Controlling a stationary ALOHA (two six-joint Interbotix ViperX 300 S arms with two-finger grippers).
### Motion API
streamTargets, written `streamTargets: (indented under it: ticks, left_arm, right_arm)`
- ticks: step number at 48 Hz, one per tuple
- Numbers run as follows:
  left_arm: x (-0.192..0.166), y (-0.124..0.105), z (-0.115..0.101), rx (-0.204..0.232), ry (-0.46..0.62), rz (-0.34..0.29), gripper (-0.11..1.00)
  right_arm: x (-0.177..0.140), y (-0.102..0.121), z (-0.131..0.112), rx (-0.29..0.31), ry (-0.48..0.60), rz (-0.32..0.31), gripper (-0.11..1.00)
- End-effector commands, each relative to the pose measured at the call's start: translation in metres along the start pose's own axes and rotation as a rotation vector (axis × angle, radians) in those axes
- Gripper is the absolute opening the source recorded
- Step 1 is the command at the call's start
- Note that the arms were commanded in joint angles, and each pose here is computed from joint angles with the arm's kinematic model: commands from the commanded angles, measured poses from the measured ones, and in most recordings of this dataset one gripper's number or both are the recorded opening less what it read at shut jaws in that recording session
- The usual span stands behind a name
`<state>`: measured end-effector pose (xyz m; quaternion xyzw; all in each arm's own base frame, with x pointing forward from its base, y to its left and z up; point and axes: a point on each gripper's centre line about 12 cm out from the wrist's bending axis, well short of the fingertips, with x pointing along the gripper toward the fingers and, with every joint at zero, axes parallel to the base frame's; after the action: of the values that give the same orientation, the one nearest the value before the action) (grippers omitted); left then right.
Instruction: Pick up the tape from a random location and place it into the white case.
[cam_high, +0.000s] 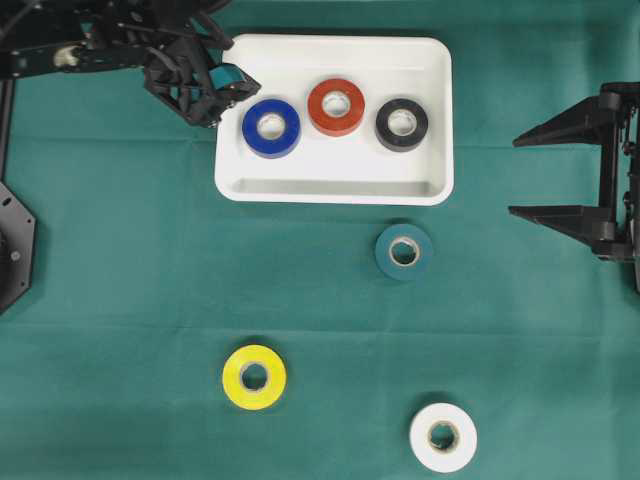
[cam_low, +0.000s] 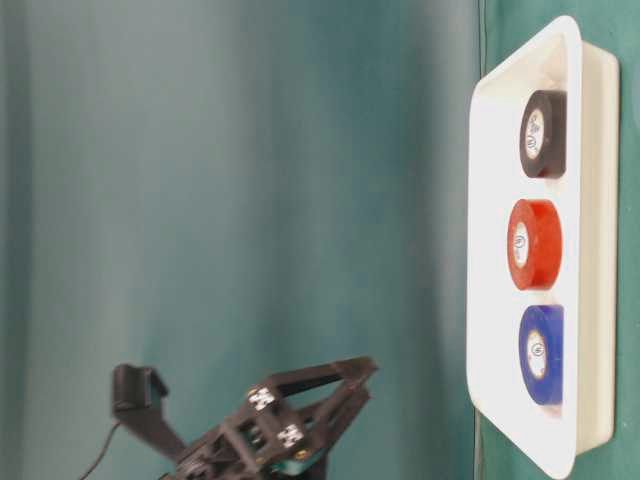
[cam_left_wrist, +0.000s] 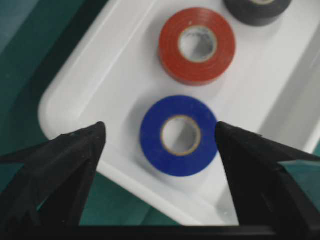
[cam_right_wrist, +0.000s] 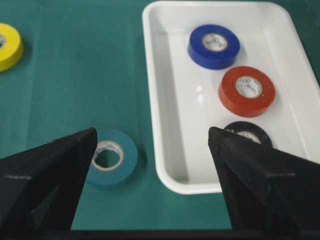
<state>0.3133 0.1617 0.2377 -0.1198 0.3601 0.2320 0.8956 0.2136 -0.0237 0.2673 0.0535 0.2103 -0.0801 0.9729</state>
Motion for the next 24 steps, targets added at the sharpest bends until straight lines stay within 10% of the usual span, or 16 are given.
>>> streamTargets:
  ticks: [1, 24]
  left_arm:
    - [-0.015, -0.003, 0.011, 0.01, -0.052, -0.007, 0.87]
    - [-0.036, -0.076, 0.003, 0.154, -0.078, -0.171, 0.87]
  right_arm:
    - [-0.002, 0.001, 0.011, 0.002, -0.027, 0.003, 0.87]
    - [-0.002, 0.001, 0.011, 0.002, -0.032, 0.003, 0.87]
